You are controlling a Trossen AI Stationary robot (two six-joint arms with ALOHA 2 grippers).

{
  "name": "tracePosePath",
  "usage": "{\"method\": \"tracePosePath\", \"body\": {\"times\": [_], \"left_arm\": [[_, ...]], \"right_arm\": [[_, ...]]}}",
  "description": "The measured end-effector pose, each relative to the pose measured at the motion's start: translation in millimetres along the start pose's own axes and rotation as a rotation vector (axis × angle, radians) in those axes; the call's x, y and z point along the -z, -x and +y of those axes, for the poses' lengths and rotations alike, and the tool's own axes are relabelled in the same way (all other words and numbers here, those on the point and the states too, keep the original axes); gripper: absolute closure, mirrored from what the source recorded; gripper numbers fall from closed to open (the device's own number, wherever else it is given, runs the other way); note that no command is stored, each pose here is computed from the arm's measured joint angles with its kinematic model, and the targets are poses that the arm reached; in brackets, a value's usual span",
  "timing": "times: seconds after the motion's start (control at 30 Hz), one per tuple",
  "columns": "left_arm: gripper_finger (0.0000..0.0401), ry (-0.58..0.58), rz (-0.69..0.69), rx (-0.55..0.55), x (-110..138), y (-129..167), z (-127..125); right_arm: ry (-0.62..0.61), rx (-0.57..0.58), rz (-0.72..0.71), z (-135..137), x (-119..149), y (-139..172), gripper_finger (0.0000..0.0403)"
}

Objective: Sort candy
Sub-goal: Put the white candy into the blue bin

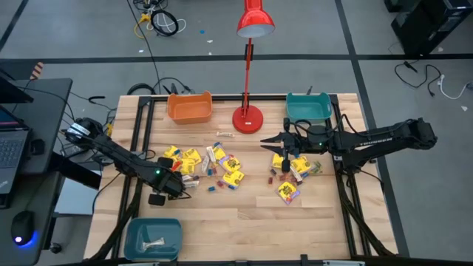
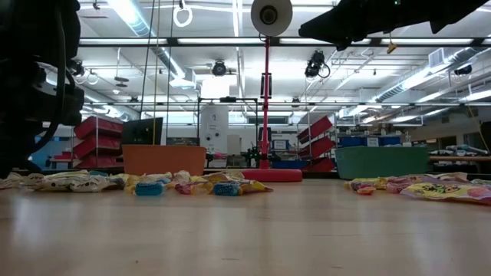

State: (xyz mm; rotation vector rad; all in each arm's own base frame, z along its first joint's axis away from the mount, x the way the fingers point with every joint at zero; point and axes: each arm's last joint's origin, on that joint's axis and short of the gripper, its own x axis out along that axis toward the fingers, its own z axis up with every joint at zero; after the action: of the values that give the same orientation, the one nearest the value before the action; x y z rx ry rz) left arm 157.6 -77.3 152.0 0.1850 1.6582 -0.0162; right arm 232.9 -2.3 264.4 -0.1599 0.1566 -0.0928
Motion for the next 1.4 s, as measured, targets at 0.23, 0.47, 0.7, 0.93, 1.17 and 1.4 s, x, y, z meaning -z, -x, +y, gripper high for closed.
{"method": "tracePosePath", "body": {"times": [0.23, 0.47, 0.7, 0.93, 1.17, 1.4], "left_arm": [[0.0395, 0.0, -0.001, -0.007, 0.1, 0.5, 0.2], [0.04, 0.005, 0.002, -0.016, -0.3, 2.1, 0.4], [0.04, 0.01, -0.021, -0.019, -10.5, 30.9, -1.0], [0.0401, 0.02, -0.128, -0.043, -25.3, 71.5, -1.9], [0.0401, -0.021, -0.224, 0.01, -29.6, 121.8, -12.2], [0.0401, -0.075, -0.377, 0.13, -26.1, 171.6, -34.7]], "right_arm": [[0.0, 0.0, 0.0, 0.0, 0.1, 0.0, 0.0343], [0.0, 0.0, 0.0, 0.0, 0.0, 0.0, 0.0343], [0.0, 0.001, 0.0, 0.0, 0.0, 0.0, 0.0343], [0.0, 0.001, 0.0, 0.0, 0.0, 0.0, 0.0343], [0.0, 0.001, 0.0, 0.0, 0.0, 0.0, 0.0343], [0.0, 0.002, -0.003, -0.1, -0.3, 0.0, 0.0343]]}}
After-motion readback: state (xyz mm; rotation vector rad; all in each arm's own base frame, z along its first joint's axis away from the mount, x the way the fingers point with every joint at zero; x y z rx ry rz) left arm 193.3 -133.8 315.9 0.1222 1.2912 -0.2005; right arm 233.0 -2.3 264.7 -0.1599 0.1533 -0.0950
